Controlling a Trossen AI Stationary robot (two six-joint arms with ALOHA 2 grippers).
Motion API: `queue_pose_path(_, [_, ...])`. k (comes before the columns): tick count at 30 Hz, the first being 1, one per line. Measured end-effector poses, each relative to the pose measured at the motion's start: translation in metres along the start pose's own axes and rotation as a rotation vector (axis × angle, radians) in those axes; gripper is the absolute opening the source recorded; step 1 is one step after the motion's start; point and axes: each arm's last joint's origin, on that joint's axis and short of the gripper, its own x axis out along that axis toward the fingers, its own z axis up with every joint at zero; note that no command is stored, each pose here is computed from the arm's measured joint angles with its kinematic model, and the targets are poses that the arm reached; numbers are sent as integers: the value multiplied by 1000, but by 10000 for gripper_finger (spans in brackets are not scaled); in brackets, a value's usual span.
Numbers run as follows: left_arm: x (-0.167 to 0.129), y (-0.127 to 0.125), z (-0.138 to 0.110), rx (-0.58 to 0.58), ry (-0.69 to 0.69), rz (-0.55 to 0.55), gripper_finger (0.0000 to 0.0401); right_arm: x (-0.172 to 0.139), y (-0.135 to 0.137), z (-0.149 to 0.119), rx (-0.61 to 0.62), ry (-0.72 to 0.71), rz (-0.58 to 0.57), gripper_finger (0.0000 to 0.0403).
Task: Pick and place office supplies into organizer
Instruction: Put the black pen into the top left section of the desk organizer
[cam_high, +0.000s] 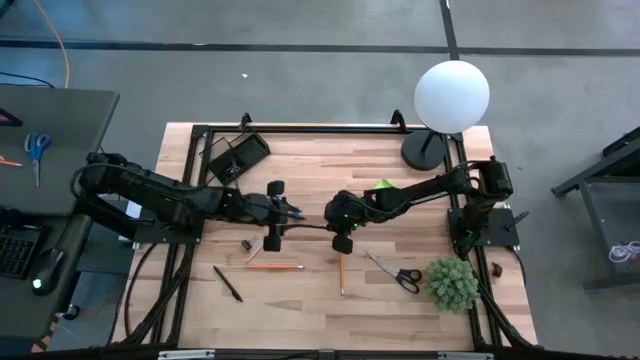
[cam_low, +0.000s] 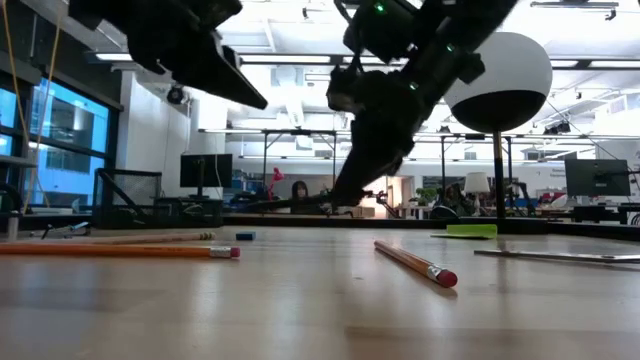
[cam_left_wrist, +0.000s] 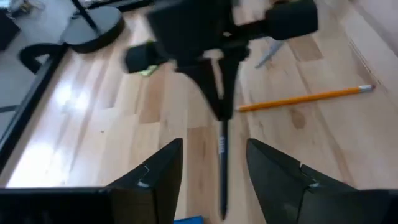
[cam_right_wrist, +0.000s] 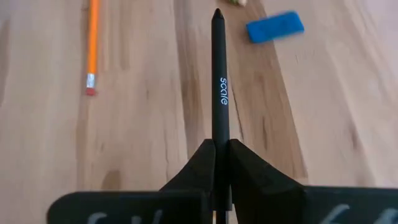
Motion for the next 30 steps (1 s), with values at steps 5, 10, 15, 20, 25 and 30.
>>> queue_pose_path(5, [19, -5, 3, -13, 161, -17, 155, -8, 5, 19, -42, -4, -10, 16])
queue_pose_path(10, [35, -9, -1, -32, 237, -7, 162, -15, 13, 29, -83, -4, -37, 19])
queue_pose_path(15, [47, -12, -1, -42, 228, -1, 168, -17, 21, 34, -110, -26, -23, 18])
queue_pose_path(20, [50, -13, -3, -62, 231, 11, 158, -17, 20, 34, -109, -26, -46, 20])
queue_pose_path(25, [50, -12, -2, -70, 230, 44, 121, -17, 19, 34, -109, -29, -58, 18])
queue_pose_path(30, [50, -12, -3, -89, 230, 44, 67, -17, 19, 34, -104, -31, -59, 21])
